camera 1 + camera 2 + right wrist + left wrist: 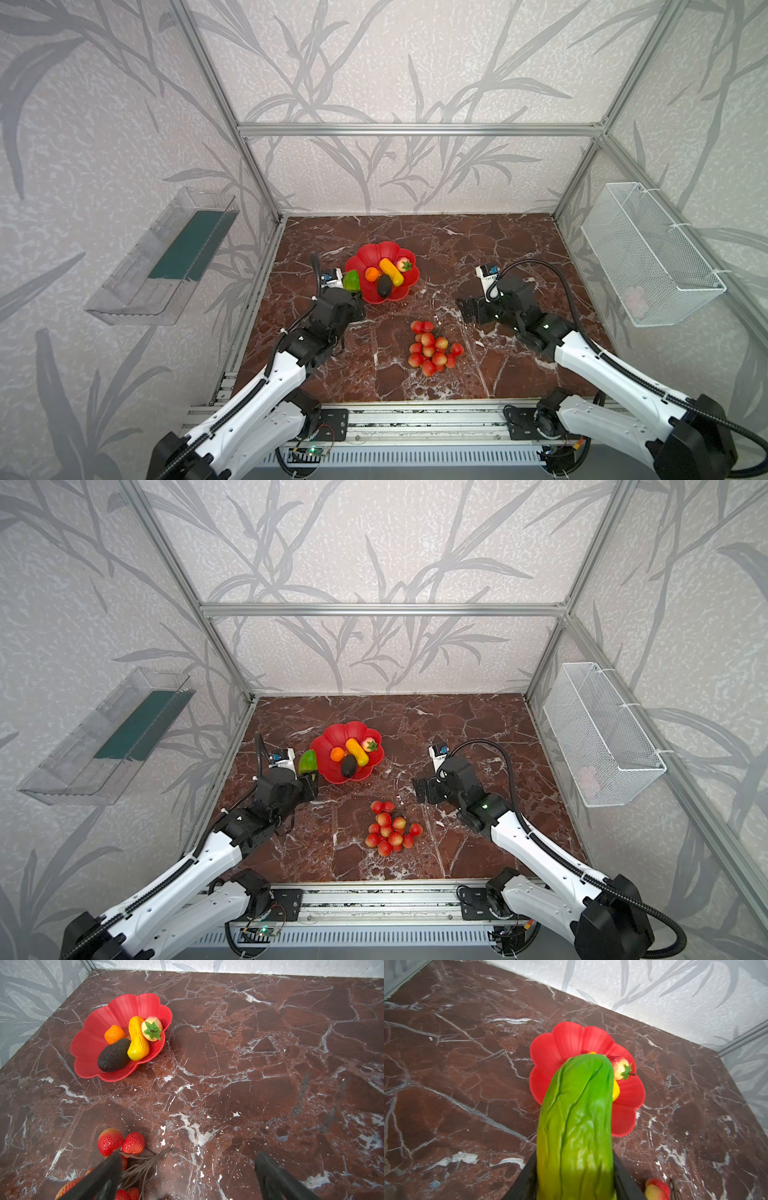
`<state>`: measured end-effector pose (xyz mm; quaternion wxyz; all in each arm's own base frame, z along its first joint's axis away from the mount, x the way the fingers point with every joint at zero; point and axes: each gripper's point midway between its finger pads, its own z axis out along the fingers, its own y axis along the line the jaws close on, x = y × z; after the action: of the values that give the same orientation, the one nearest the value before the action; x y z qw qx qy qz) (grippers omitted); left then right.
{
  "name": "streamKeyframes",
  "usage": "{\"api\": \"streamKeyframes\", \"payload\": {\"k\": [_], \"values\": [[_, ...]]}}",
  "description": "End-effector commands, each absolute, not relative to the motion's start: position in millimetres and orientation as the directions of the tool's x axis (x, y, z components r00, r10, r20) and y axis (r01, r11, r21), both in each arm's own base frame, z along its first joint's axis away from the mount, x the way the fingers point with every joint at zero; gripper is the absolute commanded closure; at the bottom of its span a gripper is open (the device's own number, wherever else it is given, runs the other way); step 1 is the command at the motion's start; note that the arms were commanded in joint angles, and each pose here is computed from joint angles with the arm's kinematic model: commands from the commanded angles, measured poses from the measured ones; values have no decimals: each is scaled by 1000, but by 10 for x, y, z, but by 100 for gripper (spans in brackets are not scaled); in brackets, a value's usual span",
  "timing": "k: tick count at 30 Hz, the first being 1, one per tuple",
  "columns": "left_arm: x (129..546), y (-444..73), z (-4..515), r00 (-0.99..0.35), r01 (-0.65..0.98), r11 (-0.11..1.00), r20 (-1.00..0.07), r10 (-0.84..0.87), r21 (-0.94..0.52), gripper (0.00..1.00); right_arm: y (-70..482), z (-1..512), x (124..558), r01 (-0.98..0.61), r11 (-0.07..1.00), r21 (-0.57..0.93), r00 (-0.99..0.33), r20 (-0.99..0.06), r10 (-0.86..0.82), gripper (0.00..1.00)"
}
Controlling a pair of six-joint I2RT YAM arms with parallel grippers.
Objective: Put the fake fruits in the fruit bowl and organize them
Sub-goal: 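Carry the cucumber into the bowl and open the left gripper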
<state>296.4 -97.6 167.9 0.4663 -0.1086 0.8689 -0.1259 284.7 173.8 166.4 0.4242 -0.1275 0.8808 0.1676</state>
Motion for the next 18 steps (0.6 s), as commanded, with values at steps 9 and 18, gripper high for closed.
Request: {"api": "streamKeyframes", "payload": {"k": [9,18], "values": [[3941,-1032,1518,-575,-120,914,-724,-381,-386,57,1683,1696,2779,-361,911,198,-607,-792,-68,1],[4349,-1128,1015,-653,-160,894,-634,-414,-419,58,1676,1650,2752,-354,911,210,-620,-782,-61,1]]}}
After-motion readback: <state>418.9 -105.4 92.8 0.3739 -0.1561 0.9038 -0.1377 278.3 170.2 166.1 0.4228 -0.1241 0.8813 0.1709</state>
